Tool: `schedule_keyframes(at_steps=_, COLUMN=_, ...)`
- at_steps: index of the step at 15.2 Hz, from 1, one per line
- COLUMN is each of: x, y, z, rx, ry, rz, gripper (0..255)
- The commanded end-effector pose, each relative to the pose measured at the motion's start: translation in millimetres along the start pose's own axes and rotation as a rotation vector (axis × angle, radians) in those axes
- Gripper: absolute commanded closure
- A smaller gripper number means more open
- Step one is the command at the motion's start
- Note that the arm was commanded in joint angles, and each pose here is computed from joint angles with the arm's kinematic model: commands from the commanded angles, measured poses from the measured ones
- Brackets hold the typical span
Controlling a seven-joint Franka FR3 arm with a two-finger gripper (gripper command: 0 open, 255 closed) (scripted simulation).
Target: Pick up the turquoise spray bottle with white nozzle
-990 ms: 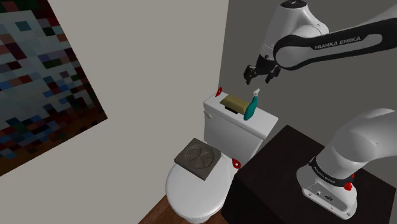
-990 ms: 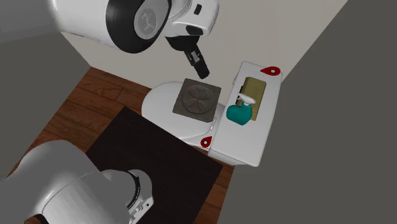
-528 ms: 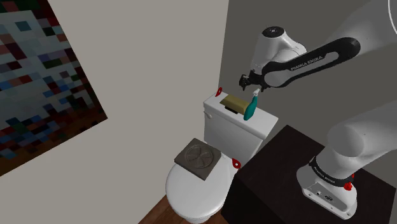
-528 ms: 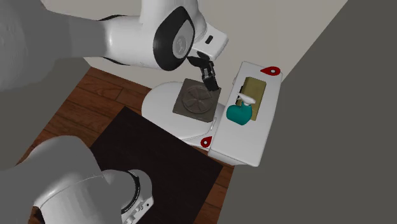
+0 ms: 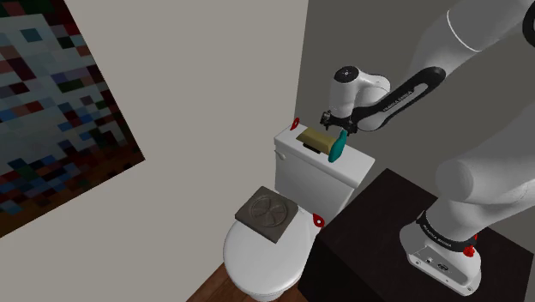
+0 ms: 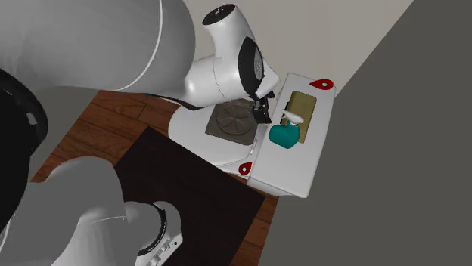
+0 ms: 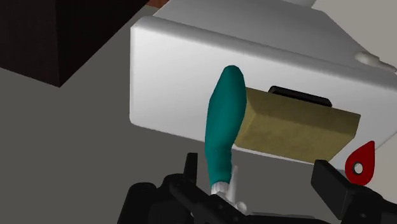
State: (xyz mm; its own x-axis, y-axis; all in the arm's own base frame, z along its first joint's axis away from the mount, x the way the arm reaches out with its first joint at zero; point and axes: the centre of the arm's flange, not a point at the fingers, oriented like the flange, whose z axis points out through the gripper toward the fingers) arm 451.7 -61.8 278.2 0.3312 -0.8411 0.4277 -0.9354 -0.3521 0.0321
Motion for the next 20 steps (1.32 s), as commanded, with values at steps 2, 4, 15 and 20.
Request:
schedule_keyframes(at_steps=2, x=5.8, y=-4.1, z=39.0, rx=-0.037, ry=0.033, rz=0.121, gripper=0)
schedule_keyframes(at_steps=4, x=10.2, y=-6.0, z=64.7, rx=-0.063, ry=0.052, rz=0.196, gripper=0)
schedule_keyframes(at_steps=15, x=-1.6, y=-8.0, z=127.8, rx=-0.091, ry=0.071, rz=0.276, gripper=0)
schedule_keyframes(at_steps=20, x=-1.9, y=-8.2, z=128.0, rx=-0.091, ry=0.071, rz=0.276, gripper=255)
